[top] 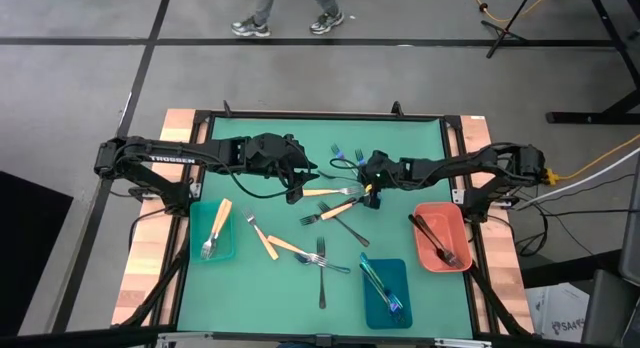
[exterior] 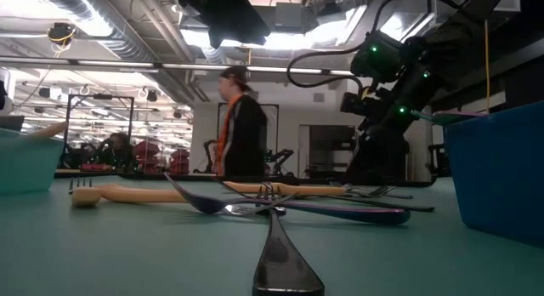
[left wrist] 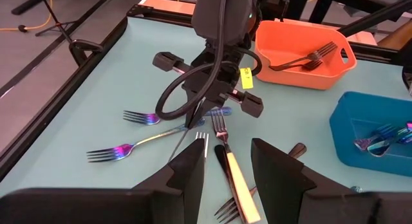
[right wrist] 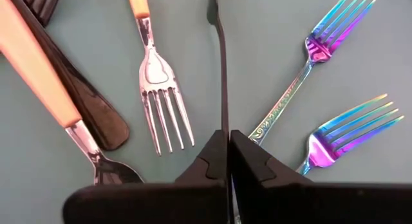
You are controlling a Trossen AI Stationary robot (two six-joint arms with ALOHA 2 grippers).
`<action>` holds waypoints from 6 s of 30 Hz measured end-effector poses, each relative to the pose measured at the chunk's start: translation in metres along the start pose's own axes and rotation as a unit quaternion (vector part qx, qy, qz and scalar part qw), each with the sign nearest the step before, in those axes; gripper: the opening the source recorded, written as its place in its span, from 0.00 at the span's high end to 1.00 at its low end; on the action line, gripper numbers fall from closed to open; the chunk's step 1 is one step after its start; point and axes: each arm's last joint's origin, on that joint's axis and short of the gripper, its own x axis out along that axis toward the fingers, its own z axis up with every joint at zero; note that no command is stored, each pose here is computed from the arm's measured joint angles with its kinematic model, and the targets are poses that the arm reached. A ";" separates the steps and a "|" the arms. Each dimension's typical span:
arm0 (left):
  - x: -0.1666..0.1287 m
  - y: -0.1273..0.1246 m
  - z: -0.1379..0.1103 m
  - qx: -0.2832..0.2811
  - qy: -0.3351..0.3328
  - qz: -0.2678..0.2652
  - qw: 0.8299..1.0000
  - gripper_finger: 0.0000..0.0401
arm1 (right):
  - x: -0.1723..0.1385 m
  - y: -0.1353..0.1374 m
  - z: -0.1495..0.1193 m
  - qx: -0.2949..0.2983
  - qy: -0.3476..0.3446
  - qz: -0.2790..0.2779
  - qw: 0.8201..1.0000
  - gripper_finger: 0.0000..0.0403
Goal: Sort silverware by color (type)
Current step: Put the black fork into the orange bin
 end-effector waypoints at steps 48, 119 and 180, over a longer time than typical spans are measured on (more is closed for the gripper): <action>0.145 0.093 -0.063 -0.042 0.025 -0.053 0.997 0.70 | -0.001 0.000 0.000 0.000 0.000 0.006 1.000 0.99; 0.202 0.085 -0.091 -0.024 0.219 -0.019 0.975 0.98 | -0.001 -0.001 -0.001 -0.001 0.011 -0.009 1.000 0.99; 0.208 0.088 -0.023 -0.070 0.055 -0.062 0.994 0.99 | -0.148 -0.023 0.005 0.112 -0.162 -0.074 0.978 0.66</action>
